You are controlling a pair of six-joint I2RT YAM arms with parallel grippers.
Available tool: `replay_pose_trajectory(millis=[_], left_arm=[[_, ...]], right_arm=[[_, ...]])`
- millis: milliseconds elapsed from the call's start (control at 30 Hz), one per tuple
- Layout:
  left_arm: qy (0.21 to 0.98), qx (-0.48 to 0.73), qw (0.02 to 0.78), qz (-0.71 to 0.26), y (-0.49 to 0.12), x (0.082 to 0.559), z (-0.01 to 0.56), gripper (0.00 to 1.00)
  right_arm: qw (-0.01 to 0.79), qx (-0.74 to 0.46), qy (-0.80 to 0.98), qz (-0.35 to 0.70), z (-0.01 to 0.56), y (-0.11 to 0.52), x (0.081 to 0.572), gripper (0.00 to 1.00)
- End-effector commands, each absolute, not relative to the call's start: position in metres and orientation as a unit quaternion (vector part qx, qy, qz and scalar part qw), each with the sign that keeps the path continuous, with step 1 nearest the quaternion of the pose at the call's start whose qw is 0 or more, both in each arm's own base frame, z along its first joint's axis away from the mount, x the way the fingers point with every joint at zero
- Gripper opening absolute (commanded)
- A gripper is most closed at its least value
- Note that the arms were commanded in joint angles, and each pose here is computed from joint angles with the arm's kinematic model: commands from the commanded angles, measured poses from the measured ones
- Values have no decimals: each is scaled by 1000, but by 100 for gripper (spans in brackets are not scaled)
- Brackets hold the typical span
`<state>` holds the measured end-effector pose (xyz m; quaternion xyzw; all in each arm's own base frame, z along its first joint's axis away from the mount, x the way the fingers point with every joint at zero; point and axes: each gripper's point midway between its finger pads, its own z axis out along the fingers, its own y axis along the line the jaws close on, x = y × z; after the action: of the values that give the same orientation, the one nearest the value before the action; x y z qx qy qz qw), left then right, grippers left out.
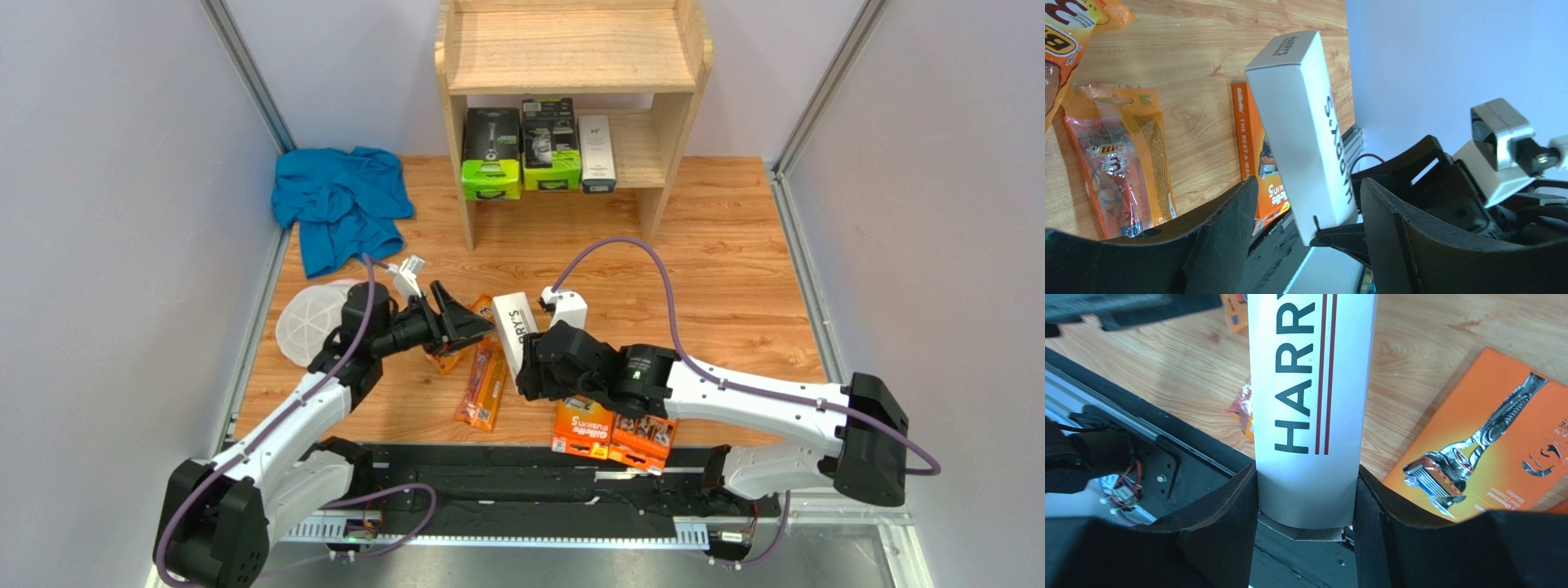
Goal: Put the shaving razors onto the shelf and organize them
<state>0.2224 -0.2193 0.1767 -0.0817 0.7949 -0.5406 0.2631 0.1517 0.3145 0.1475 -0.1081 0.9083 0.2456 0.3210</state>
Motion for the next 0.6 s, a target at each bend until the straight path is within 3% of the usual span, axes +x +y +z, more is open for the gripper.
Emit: replay_pose_trajectory(millis=[0, 567], left_arm=[[782, -62, 284, -551, -221, 228, 196, 71], [767, -59, 283, -572, -225, 228, 198, 69]], right_arm=[[347, -101, 887, 288, 185, 337, 156, 25], [334, -143, 878, 312, 197, 363, 140, 27]])
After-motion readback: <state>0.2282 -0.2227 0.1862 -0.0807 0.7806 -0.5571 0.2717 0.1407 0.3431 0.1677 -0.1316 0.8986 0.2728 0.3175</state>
